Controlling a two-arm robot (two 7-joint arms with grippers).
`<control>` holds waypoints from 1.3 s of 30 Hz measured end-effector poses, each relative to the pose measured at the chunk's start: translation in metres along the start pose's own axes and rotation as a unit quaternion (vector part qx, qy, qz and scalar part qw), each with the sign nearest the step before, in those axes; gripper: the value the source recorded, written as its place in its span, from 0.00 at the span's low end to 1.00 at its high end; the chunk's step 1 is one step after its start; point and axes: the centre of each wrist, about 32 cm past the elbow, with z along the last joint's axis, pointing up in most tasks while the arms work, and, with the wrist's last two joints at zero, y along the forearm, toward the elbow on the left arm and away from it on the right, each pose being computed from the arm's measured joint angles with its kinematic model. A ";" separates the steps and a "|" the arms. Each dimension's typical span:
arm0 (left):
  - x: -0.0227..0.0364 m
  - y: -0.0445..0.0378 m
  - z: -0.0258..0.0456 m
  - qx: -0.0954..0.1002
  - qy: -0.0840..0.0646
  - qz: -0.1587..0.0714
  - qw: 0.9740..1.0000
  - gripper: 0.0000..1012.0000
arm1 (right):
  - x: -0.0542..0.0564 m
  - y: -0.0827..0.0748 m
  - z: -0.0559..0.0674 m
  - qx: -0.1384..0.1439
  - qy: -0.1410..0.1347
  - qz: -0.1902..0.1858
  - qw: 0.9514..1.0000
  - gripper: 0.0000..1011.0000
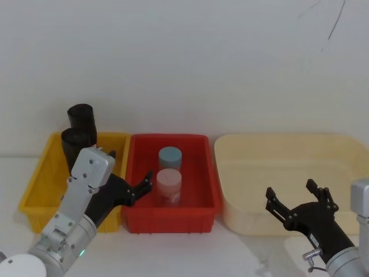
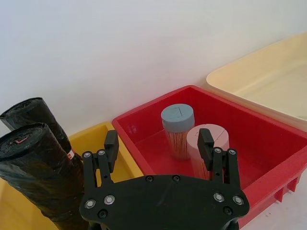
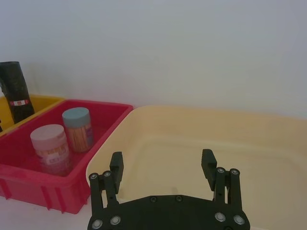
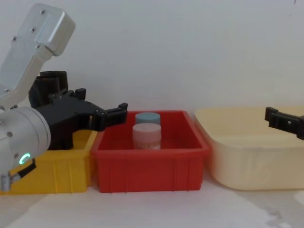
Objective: Pick up the garbage bag with the one hand and transfer it to the other hand.
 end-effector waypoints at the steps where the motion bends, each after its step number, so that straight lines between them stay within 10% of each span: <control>1: 0.0000 0.0000 0.0000 0.000 0.000 0.000 1.000 0.99 | 0.000 0.000 0.000 0.000 0.000 0.000 1.000 0.99; 39: 0.0028 -0.0003 0.0045 -0.006 -0.004 -0.004 1.000 0.99 | -0.001 0.001 0.003 0.005 0.000 0.002 1.000 0.99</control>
